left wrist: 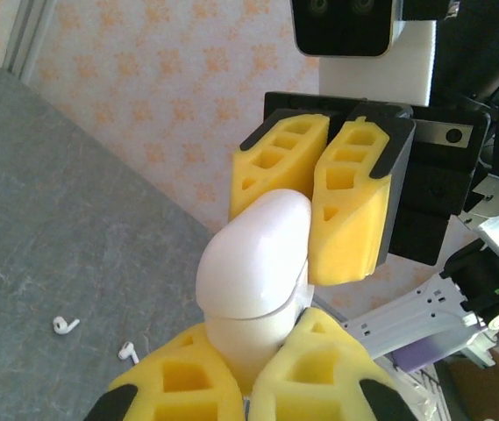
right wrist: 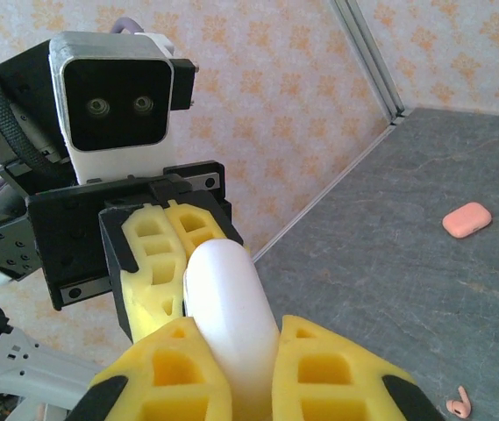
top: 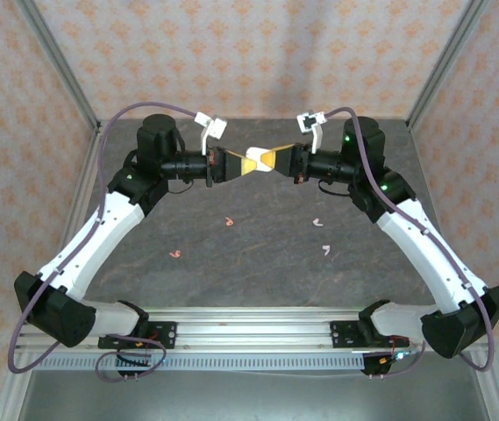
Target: Insert wireless bluetooth earbuds into charging case
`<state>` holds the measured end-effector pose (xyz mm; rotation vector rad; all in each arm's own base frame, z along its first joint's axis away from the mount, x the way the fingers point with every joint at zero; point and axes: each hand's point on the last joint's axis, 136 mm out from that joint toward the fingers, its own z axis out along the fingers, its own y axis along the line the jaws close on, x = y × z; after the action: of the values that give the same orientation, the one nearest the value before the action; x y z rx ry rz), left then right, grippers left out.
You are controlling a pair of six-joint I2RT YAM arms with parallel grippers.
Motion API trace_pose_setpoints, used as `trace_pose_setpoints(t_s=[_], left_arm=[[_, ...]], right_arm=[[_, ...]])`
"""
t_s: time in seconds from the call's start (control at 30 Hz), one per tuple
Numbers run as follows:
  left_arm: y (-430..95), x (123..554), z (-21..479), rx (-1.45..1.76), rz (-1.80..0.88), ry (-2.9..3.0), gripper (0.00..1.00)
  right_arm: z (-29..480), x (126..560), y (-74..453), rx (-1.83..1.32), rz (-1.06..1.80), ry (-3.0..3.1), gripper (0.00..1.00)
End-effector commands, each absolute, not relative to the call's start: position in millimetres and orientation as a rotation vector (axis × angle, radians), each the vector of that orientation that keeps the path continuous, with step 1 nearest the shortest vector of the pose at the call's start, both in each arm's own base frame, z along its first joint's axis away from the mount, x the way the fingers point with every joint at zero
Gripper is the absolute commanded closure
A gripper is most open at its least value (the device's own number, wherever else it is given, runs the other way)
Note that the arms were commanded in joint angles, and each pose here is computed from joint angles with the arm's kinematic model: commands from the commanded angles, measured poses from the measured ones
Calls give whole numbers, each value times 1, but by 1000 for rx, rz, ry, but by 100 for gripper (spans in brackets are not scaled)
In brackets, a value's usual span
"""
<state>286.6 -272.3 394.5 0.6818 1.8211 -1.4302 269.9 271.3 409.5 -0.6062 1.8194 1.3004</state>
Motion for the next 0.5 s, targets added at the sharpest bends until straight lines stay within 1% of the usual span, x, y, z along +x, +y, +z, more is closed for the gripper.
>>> trace_pose_setpoints(t_s=[0.0, 0.13, 0.33, 0.47], left_arm=[[-282, 270, 392, 816, -1391, 1811, 100], [-281, 270, 381, 832, -1349, 1809, 100], [-275, 266, 370, 871, -1237, 1729, 100], [-270, 266, 361, 879, -1158, 1722, 100]], right_arm=[[419, 263, 278, -634, 1347, 1766, 88], [401, 266, 280, -629, 1346, 1827, 81], [364, 273, 278, -586, 1307, 1968, 65], [349, 279, 276, -537, 1278, 2055, 58]])
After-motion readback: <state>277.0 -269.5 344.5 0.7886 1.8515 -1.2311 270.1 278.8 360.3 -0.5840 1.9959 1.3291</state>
